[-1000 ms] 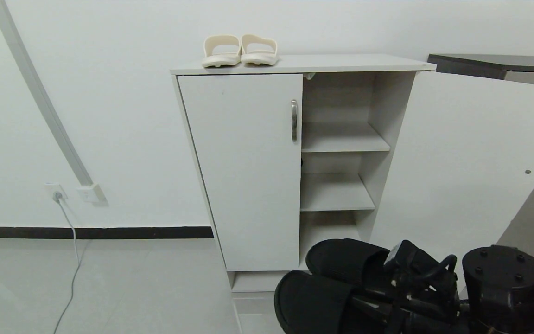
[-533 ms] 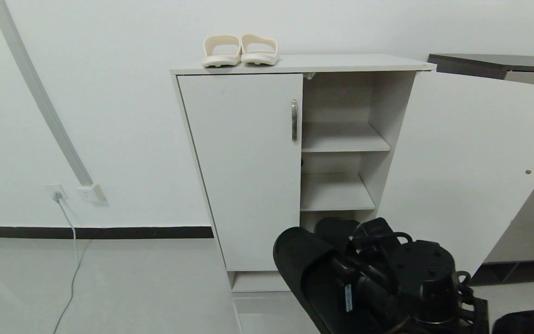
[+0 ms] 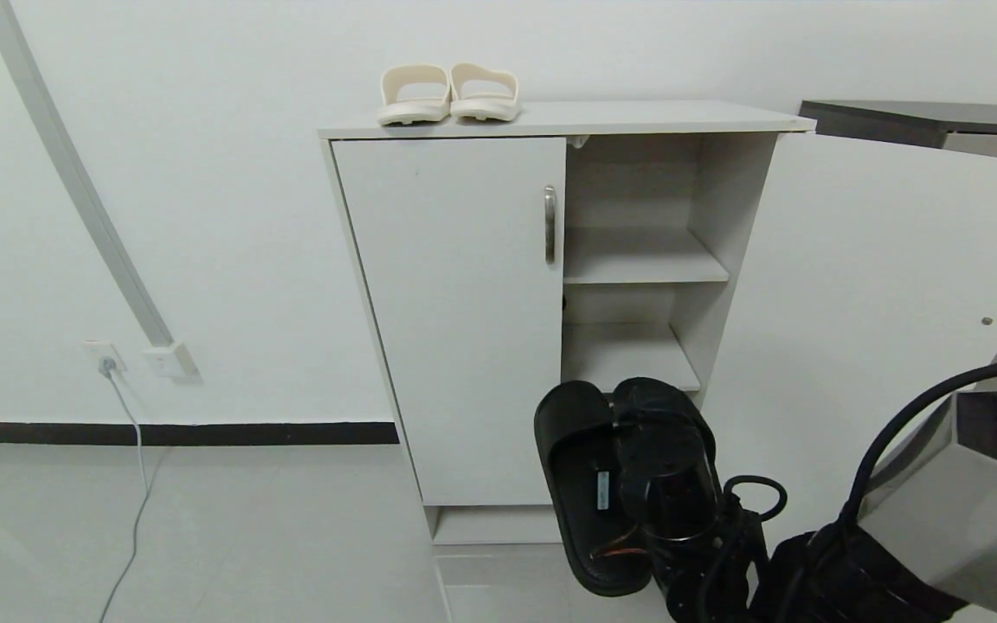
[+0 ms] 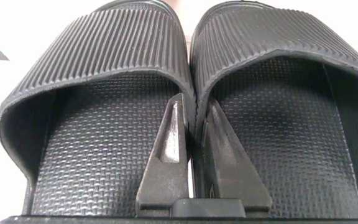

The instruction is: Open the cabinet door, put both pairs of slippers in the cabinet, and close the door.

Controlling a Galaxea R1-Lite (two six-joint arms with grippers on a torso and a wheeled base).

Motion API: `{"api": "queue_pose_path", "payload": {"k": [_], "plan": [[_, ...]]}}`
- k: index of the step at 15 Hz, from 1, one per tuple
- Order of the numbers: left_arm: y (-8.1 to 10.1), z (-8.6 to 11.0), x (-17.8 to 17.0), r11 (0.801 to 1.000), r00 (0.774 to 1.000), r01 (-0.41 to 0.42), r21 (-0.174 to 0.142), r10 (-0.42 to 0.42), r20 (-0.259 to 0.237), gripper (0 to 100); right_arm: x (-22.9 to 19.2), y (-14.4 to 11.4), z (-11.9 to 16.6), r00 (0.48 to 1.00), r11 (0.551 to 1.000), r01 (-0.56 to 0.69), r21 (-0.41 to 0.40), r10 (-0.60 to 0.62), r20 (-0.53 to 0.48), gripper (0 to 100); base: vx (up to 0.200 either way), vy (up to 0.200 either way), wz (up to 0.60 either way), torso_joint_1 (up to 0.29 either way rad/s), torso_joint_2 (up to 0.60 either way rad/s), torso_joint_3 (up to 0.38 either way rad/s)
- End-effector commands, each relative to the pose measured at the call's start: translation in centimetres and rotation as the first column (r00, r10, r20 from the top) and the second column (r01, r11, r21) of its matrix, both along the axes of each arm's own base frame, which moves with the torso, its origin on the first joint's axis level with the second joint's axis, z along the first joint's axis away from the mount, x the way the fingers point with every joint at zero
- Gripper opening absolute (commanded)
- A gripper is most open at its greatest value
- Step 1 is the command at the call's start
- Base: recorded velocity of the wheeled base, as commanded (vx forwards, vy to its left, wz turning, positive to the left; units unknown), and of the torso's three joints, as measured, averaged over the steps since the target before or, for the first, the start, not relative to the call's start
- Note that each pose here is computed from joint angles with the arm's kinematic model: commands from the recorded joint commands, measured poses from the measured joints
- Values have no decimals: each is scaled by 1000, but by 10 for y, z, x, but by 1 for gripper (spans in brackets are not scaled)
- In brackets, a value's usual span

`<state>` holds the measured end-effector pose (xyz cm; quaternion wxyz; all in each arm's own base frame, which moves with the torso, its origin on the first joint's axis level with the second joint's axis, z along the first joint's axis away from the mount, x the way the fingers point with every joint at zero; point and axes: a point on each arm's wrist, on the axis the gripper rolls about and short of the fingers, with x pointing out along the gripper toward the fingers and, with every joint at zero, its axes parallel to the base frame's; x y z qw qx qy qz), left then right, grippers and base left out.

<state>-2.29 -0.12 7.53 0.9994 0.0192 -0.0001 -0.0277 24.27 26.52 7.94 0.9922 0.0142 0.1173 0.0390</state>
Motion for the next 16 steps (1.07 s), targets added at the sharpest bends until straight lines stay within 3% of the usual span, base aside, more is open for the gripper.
{"api": "queue_pose_path", "payload": {"k": [1,6,12,16], "plan": [[0,0,0,1000,1000,0,0,0,-2,0,9,-2,-7,1000,1000,24,-7,-24,-8,0,0,-200,0,2,7,2],[0,0,0,1000,1000,0,0,0,-2,0,17,-4,-16,999,998,50,-25,-51,-19,0,0,-200,0,4,3,2],[0,0,0,1000,1000,0,0,0,-2,0,45,25,-13,1000,999,3,34,-4,18,0,0,0,0,0,0,0],[0,0,0,1000,1000,0,0,0,-2,0,43,29,-12,1000,999,-17,38,17,9,0,0,0,0,0,0,0]]}}
